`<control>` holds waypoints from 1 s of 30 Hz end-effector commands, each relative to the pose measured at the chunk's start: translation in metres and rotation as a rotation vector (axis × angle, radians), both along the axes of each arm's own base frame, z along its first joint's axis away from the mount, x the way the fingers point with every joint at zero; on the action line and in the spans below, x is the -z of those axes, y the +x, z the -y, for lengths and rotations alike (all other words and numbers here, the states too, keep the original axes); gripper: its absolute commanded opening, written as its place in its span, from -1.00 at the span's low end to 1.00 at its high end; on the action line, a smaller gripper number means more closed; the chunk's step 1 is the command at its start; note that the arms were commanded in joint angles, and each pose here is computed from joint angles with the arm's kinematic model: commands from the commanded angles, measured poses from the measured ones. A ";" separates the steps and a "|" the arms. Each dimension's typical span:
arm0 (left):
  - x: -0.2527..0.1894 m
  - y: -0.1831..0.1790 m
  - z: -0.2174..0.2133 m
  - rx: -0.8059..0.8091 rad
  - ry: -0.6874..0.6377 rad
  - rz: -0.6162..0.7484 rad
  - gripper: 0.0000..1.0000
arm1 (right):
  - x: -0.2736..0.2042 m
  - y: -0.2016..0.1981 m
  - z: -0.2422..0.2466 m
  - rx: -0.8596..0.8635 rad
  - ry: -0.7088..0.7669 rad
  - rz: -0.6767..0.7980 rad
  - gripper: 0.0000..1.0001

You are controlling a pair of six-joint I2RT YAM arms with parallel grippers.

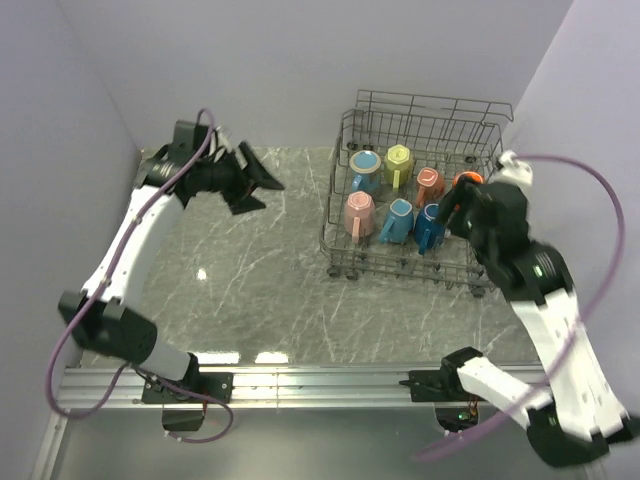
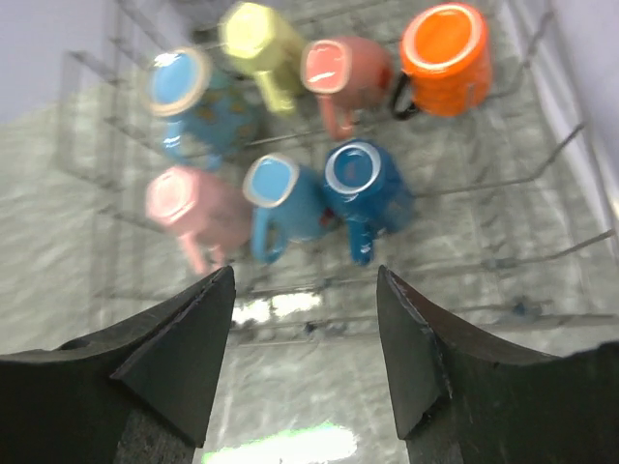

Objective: Load the cups into the dish rack

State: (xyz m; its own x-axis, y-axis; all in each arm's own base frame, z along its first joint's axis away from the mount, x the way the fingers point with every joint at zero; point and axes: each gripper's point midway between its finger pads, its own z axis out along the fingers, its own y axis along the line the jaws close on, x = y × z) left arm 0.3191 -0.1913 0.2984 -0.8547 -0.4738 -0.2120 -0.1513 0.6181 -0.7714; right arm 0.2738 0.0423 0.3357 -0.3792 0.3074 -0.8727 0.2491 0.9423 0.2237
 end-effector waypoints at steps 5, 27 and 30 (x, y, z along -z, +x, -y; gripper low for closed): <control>-0.060 0.032 0.076 0.204 -0.036 0.208 0.79 | 0.001 -0.050 -0.029 -0.200 0.233 0.149 0.44; -0.078 0.039 0.009 -0.127 0.241 0.894 0.88 | 0.047 -0.055 -0.038 -0.264 0.236 0.124 0.57; -0.066 0.029 -0.028 -0.277 0.330 1.024 0.97 | 0.051 -0.049 -0.032 -0.224 0.210 0.128 0.57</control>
State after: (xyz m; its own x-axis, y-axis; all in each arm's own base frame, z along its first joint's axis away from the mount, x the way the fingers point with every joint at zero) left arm 0.3322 -0.1897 0.3124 -0.4357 -0.3577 -0.8260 0.2674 0.8248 -0.4982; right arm 0.2131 0.0770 0.2701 -0.4254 0.4042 -0.8098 0.0096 0.8967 0.4425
